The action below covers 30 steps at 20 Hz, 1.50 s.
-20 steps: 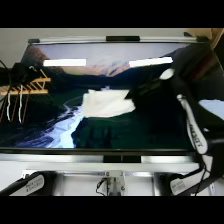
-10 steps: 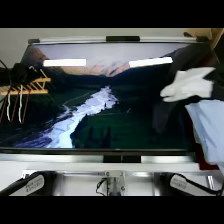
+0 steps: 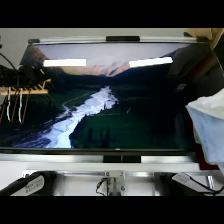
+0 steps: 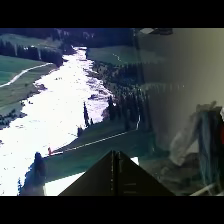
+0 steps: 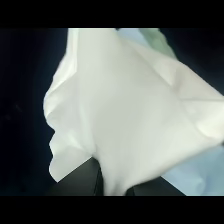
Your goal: Fold the shirts.
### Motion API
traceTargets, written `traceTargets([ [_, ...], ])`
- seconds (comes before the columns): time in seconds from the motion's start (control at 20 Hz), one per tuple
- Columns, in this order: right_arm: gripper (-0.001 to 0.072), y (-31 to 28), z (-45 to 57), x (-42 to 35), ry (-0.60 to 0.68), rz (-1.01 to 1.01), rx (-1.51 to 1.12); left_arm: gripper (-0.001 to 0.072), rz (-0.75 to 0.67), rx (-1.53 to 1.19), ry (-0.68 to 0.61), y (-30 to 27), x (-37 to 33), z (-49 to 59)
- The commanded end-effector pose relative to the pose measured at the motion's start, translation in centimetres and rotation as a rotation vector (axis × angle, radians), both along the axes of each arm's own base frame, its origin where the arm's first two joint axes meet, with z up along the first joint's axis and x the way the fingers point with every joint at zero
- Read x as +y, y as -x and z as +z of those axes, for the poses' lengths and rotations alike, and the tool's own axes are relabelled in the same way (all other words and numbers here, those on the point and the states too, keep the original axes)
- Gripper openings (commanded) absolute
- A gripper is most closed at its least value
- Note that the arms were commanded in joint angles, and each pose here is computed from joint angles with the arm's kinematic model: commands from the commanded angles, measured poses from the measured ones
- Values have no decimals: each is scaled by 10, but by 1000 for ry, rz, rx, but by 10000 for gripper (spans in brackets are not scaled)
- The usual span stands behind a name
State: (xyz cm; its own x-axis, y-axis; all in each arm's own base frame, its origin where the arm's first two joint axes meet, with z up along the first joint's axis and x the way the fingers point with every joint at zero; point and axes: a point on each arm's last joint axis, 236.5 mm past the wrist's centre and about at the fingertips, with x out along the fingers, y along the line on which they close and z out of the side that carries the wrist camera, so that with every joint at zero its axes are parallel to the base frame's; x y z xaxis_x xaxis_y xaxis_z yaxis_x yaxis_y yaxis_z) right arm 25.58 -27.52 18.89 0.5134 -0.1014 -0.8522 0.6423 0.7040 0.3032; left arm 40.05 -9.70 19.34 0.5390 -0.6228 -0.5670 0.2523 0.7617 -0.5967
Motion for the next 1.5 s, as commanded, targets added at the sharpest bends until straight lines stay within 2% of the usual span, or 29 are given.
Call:
traceTargets([
  [0.0,69,65,-18,-26,-29,-177,145,36,-40,-1,-1,4,-16,0],
  [0.15,70,100,-62,-15,-134,-235,308,36,-53,-10,-7,4,-19,0],
  [0.35,70,120,-139,35,-369,-207,434,36,-50,-11,-6,4,-19,0],
  [0.4,100,122,-153,42,-400,-203,450,36,-49,-12,-6,3,-19,0],
  [0.45,315,122,-161,43,-399,-196,450,36,-47,-14,-6,3,-19,1],
  [0.5,609,121,-162,40,-383,-176,443,37,-47,-13,-6,3,-19,1],
  [0.55,641,120,-158,37,-362,-164,435,36,-47,-13,-6,3,-19,1],
  [0.7,641,111,-119,7,-238,-212,376,36,-45,-11,-4,3,-19,0],
  [0.85,640,46,-25,-35,39,-183,97,34,-51,-19,-30,2,-19,1],
  [0.9,639,8,20,-40,164,-129,-45,33,-31,2,-95,0,-13,-4],
  [1.0,638,-60,93,-15,318,-6,-270,33,35,61,-324,-3,10,-18],
  [1.1,638,-113,106,52,316,176,-327,34,93,134,-570,0,33,-28],
  [1.2,638,-135,56,127,225,368,-145,36,89,243,-771,14,43,-45],
  [1.25,638,-131,19,158,168,437,-3,111,38,300,-815,24,35,-58],
  [1.35,638,-113,-40,217,25,601,208,696,-60,433,-850,54,21,-84],
  [1.45,638,-95,-77,258,-60,698,299,711,-113,499,-875,82,18,-109],
])
